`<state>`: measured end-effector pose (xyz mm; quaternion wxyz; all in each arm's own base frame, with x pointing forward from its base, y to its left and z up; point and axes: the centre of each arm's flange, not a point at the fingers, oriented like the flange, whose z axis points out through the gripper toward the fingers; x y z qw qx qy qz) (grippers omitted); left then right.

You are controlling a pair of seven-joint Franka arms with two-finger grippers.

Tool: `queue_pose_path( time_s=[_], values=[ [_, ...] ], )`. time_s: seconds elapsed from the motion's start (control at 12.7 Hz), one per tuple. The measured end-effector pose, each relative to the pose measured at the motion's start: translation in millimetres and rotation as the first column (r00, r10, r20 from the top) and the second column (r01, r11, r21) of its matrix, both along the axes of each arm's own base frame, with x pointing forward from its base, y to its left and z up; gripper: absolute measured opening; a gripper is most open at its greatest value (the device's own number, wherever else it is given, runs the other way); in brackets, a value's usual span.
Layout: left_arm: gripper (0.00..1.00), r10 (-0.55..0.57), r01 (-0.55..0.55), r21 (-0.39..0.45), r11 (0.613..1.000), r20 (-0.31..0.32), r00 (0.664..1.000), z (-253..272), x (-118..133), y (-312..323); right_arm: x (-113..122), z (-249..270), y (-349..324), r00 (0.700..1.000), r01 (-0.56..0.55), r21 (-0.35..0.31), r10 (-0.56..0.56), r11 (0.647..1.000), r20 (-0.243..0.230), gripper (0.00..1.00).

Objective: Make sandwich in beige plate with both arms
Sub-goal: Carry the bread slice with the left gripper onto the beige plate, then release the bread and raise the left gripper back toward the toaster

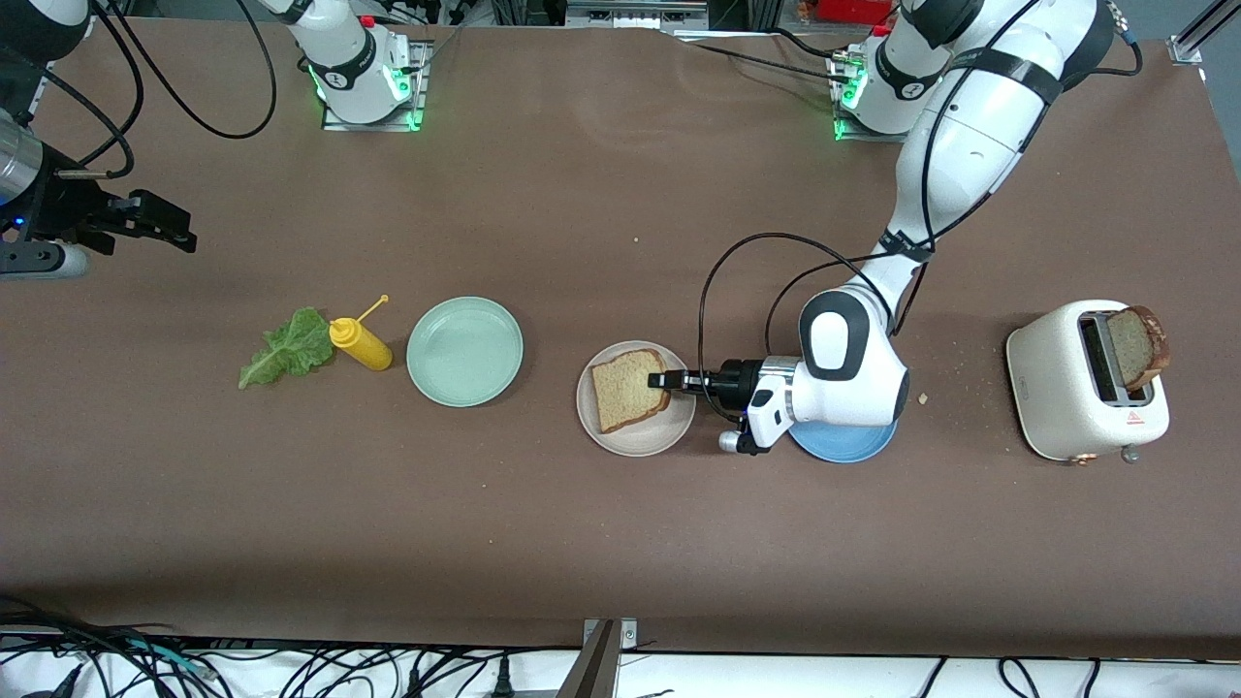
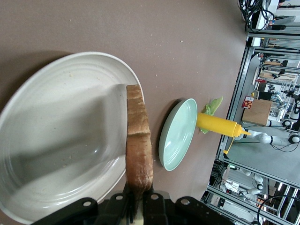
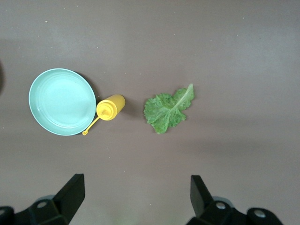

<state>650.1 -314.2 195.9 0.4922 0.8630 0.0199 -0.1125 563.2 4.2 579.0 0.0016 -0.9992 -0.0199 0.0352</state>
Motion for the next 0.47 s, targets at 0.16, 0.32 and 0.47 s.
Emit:
queue_pose_path(
  time_s=[0.16,0.32,0.47],
  values=[
    [0.08,-0.001,0.001,-0.001,1.0,0.003,1.0,0.0,0.2,0.3,0.0,0.0,0.0,1.0,0.0,0.0,0.0,1.0,0.0,1.0],
    [0.08,-0.015,0.016,-0.005,1.0,0.028,0.999,0.0,0.2,0.4,0.0,0.0,0.0,1.0,0.0,0.0,0.0,1.0,0.0,1.0],
    [0.12,-0.029,0.029,-0.008,1.0,0.05,0.998,-1.8,-0.1,1.4,0.0,0.0,0.0,1.0,0.0,0.0,0.0,1.0,0.0,1.0]
  ],
)
